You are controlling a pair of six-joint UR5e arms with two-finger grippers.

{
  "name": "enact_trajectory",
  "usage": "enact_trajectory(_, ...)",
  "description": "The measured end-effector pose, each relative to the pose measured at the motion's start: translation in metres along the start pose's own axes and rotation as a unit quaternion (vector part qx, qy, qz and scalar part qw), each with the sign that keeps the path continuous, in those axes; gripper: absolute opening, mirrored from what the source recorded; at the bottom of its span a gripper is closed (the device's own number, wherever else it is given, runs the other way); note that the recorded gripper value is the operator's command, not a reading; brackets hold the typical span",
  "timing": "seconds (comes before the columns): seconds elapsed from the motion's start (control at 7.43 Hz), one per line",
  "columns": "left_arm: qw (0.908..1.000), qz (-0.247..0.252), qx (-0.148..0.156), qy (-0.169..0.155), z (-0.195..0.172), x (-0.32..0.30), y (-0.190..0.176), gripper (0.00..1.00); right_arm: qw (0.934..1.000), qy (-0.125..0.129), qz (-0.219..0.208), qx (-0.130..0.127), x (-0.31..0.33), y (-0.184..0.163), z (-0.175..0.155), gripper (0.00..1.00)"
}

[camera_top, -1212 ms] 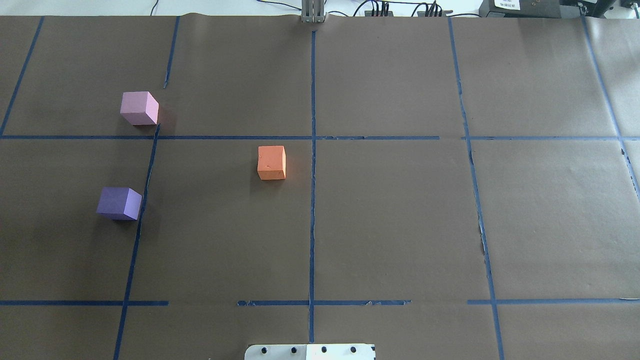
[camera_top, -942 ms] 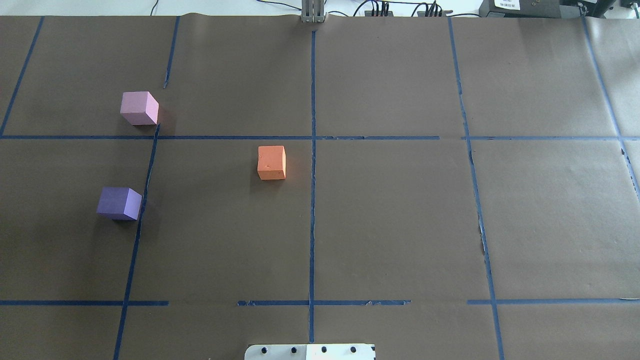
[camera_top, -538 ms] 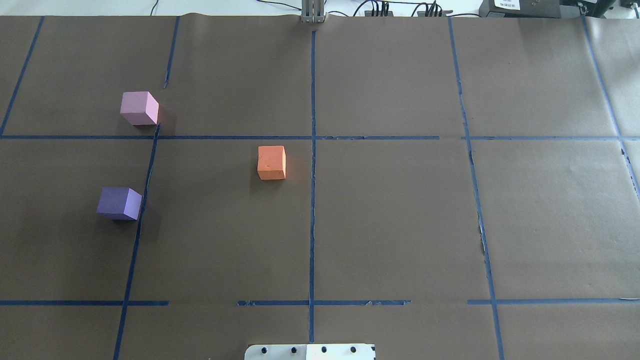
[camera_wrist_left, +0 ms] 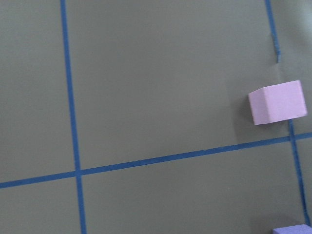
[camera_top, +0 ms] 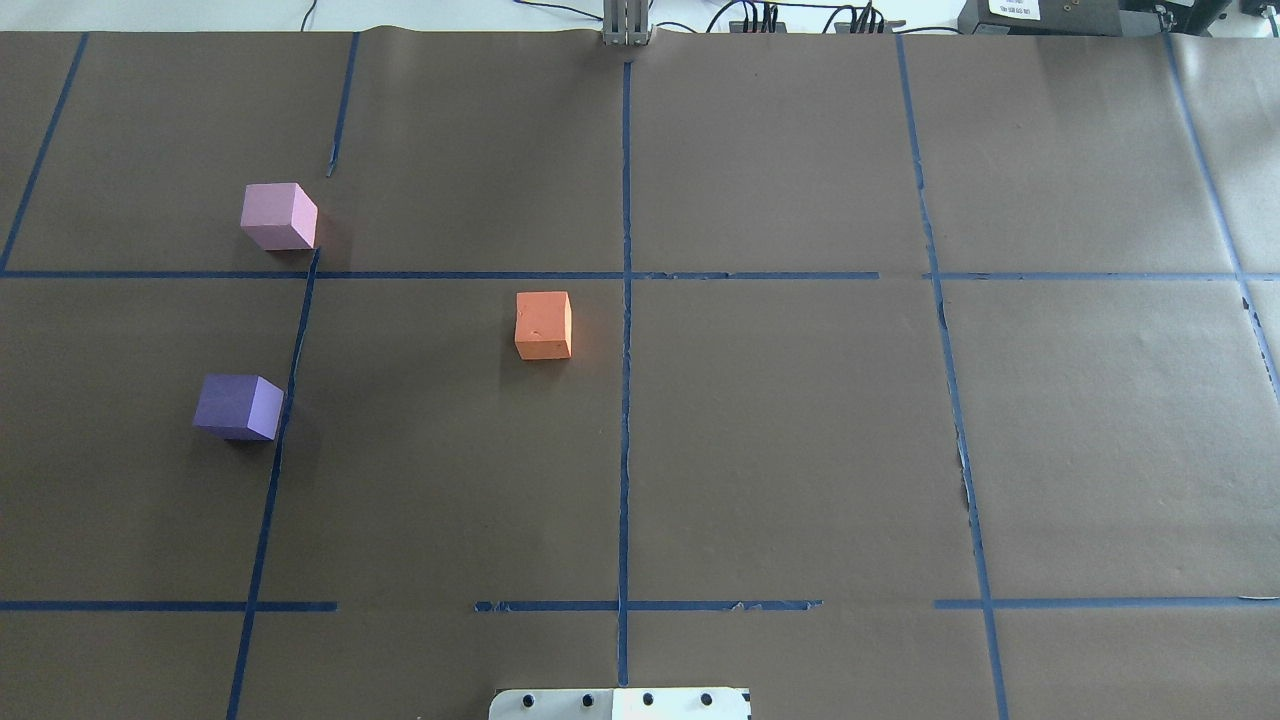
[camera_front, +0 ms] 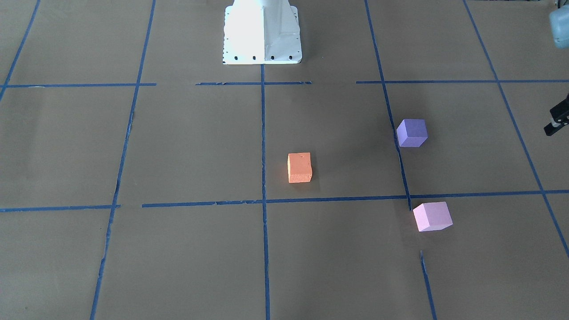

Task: Arrange blocks in a line
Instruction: 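Move the left gripper over the orange cube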

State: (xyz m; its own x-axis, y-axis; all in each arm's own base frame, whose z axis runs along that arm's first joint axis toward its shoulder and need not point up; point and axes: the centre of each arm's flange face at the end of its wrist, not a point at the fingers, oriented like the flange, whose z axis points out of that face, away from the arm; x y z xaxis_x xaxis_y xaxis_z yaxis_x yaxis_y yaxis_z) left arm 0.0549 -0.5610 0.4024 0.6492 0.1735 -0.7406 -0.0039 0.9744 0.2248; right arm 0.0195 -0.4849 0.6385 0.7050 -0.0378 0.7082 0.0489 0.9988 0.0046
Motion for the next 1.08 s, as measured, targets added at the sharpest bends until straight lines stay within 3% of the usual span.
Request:
enact_trajectory(0.27, 0.9994, 0.009, -0.017, 0.030, 0.004, 0.111, -0.024, 1.00, 1.0000, 0.000, 0.000, 0.000, 0.000, 0.000, 0.000, 1.00)
enact_trajectory(0.54, 0.9968, -0.017, -0.055, 0.055, 0.039, 0.240, -0.023, 1.00, 1.0000, 0.000, 0.000, 0.000, 0.000, 0.000, 0.000, 1.00)
enact_trajectory(0.81, 0.9949, -0.016, -0.074, 0.067, 0.078, 0.315, -0.010, 1.00, 1.0000, 0.000, 0.000, 0.000, 0.000, 0.000, 0.000, 1.00)
enact_trajectory(1.08, 0.9945, -0.048, -0.069, 0.063, 0.111, 0.376, -0.013, 1.00, 1.0000, 0.000, 0.000, 0.000, 0.000, 0.000, 0.000, 1.00)
